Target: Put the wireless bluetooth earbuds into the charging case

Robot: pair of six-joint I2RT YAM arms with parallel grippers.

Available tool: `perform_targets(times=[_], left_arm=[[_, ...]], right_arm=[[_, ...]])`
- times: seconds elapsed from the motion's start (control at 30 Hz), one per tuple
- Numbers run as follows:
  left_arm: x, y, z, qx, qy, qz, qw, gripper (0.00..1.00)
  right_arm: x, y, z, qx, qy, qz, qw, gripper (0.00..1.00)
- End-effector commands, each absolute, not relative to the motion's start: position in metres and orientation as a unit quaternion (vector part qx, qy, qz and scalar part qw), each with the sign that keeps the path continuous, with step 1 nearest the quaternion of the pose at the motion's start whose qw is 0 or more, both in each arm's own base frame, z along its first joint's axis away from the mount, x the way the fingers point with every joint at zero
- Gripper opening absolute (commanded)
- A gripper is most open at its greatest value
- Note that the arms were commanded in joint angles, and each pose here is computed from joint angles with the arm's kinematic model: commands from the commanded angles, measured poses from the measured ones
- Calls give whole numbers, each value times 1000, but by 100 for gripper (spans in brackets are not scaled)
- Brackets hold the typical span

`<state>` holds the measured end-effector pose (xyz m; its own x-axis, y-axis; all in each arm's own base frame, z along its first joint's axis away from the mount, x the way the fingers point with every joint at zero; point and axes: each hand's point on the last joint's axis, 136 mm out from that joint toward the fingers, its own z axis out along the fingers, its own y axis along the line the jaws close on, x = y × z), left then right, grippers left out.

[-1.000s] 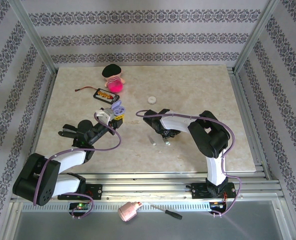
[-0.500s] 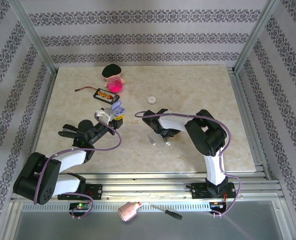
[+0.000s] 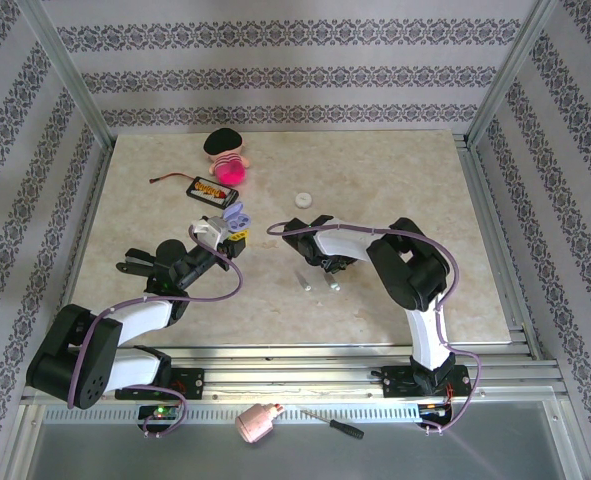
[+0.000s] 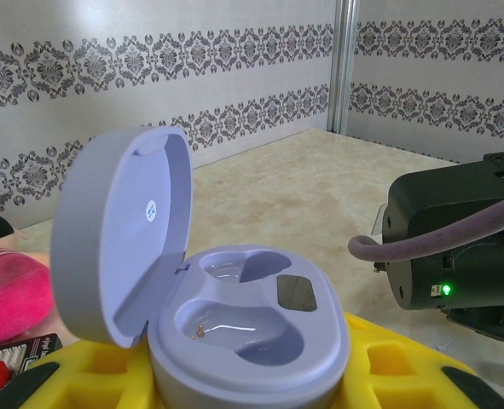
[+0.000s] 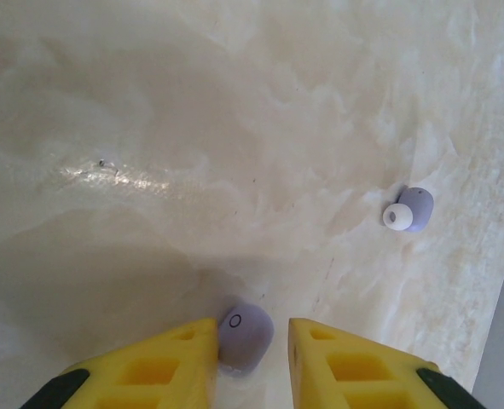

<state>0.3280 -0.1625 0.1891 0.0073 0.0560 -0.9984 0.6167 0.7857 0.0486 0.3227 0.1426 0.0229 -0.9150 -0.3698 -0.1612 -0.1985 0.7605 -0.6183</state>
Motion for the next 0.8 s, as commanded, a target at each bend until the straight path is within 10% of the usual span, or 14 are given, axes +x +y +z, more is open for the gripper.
perform_targets(times=[0.0, 0.77], left_arm=[[327, -160, 194, 248, 662, -216, 673, 22], [328, -160, 194, 249, 662, -216, 674, 22]], right_arm=[[324, 140, 24, -163, 921, -328, 133, 28], [312, 127, 15, -147, 927, -332, 95, 28]])
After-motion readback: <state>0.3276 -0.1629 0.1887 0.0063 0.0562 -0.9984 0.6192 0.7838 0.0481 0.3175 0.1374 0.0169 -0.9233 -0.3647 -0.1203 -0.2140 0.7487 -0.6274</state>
